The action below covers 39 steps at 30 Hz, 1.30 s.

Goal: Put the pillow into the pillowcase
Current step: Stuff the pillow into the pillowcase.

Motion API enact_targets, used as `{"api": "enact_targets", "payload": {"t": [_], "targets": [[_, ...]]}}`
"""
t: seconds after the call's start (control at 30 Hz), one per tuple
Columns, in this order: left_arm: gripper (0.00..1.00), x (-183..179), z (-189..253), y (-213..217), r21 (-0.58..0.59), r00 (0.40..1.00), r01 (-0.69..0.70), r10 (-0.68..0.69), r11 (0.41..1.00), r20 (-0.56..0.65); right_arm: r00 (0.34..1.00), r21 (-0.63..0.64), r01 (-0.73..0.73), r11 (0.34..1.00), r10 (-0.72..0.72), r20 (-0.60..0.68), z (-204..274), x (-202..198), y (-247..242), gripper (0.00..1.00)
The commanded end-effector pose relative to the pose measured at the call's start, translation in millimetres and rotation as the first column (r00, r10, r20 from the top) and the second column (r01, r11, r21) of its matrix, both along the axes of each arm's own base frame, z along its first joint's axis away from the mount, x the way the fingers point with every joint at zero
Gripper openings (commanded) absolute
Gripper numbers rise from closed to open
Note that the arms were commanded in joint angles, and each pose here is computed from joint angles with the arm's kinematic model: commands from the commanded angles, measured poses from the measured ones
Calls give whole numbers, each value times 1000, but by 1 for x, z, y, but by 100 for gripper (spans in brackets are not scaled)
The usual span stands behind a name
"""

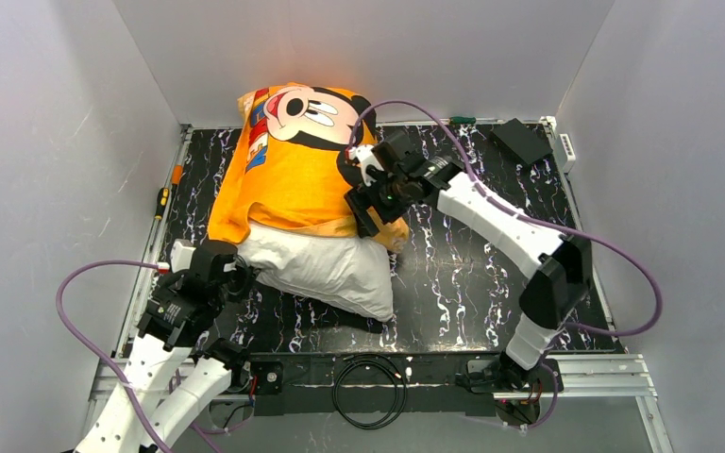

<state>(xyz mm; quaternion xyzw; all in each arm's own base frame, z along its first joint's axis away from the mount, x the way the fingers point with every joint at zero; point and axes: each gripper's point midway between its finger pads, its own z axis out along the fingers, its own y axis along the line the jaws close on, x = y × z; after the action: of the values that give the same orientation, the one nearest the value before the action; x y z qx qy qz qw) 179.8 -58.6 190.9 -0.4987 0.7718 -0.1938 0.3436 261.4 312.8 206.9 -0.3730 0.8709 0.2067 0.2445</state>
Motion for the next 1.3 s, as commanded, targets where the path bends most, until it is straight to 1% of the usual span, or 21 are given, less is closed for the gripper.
{"api": "enact_targets", "payload": {"t": [0.0,0.03,0.07,0.13,0.17,0.27,0.37,0.5,0.6,0.67,0.7,0.77,0.8,0.87,0.93,0.97,1.0,1.1,1.17,1.23,1.27], "targets": [[0,-3,3,11,18,999,-37,36,999,23,989,115,-119,986,107,105,23,22,41,81],[0,-3,4,11,20,999,-36,35,999,25,989,119,-129,985,119,90,22,21,44,64],[0,-3,5,11,22,999,-33,33,999,30,988,137,-150,979,142,64,25,14,46,42],[0,-3,10,11,29,999,-22,21,999,41,985,159,-174,972,174,13,34,-3,43,8],[0,-2,13,10,37,999,-9,8,999,47,983,175,-181,968,185,-3,41,-12,40,1],[0,1,29,6,72,996,53,-59,996,70,980,242,-181,953,195,-35,72,-45,28,1],[0,7,48,1,114,989,113,-123,987,87,961,342,-231,911,268,-66,115,-89,28,1],[0,20,75,-2,177,975,158,-182,971,125,918,465,-298,833,384,-99,155,-151,52,1],[0,40,93,-20,208,947,247,-281,946,153,885,554,-336,761,456,-90,177,-187,76,1],[0,53,92,-31,197,945,286,-311,938,104,868,584,-358,728,490,-79,185,-205,90,1],[0,59,96,-38,181,938,308,-330,934,105,865,586,-363,724,496,-77,184,-208,96,1],[0,73,90,-55,137,920,366,-380,921,93,874,566,-346,749,476,-96,170,-204,102,1],[0,80,86,-65,107,910,396,-405,912,91,891,549,-334,766,446,-80,165,-196,104,1],[0,91,78,-84,44,885,457,-459,888,82,934,521,-259,813,349,-80,153,-167,106,1],[8,98,71,-101,5,848,526,-525,850,77,962,522,-146,840,244,-123,146,-128,102,1],[17,100,67,-104,1,834,550,-549,835,57,971,530,-76,845,182,-152,142,-101,94,1],[28,99,64,-103,6,824,565,-565,825,28,977,542,-24,840,136,-167,141,-83,89,1],[69,86,53,-80,59,800,597,-589,800,-112,979,550,83,831,35,-201,138,-42,72,1],[90,71,48,-54,106,791,602,-573,791,-214,975,547,120,829,7,-224,135,-27,64,1],[98,54,37,-26,115,787,587,-532,801,-311,972,535,145,833,-19,-235,132,-18,59,1],[98,42,29,-16,91,773,588,-526,804,-354,969,530,154,834,-23,-246,129,-16,58,1]]}}
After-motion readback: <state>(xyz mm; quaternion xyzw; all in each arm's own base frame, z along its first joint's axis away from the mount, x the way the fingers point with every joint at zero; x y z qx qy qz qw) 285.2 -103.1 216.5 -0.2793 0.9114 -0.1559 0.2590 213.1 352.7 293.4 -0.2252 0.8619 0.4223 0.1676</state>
